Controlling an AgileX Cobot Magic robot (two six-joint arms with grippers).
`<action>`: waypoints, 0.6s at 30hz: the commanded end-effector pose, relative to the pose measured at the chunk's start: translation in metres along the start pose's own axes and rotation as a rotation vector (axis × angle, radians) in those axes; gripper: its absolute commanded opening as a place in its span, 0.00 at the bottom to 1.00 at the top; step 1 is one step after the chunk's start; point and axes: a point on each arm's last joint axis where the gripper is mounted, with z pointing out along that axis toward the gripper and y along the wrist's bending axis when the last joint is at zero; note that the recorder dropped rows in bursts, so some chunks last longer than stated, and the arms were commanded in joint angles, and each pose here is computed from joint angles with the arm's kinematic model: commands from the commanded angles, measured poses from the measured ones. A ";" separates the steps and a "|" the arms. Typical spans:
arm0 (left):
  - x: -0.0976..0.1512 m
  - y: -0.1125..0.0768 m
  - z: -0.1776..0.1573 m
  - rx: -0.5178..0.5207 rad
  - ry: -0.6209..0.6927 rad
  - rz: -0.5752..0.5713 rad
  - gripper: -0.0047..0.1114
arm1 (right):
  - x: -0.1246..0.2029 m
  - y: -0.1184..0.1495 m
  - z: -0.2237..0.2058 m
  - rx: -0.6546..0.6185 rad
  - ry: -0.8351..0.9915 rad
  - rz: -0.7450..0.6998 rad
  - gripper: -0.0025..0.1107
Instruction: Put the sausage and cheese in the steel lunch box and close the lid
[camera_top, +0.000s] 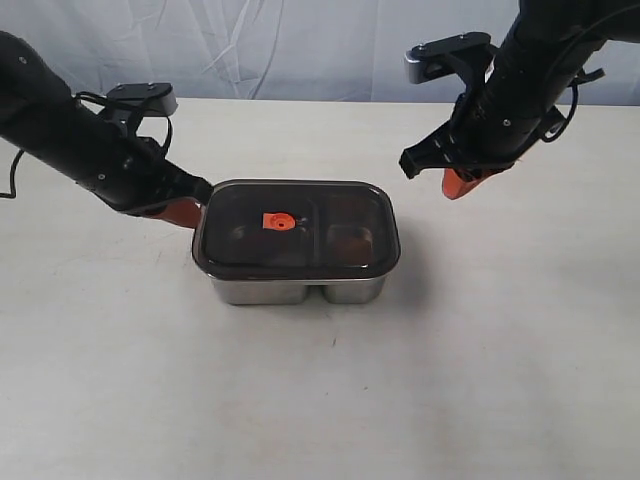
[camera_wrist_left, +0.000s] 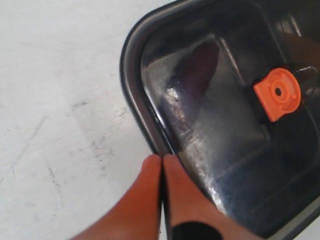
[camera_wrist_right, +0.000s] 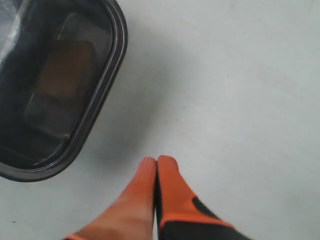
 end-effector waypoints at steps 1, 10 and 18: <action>-0.003 0.000 0.000 -0.002 -0.020 -0.008 0.04 | -0.006 0.001 -0.003 -0.018 -0.063 0.026 0.01; -0.009 -0.026 0.002 0.072 -0.009 0.059 0.04 | -0.021 0.008 0.030 -0.136 -0.140 0.070 0.01; -0.006 -0.029 0.021 0.068 0.027 0.083 0.04 | -0.022 0.012 0.047 -0.197 -0.119 0.084 0.01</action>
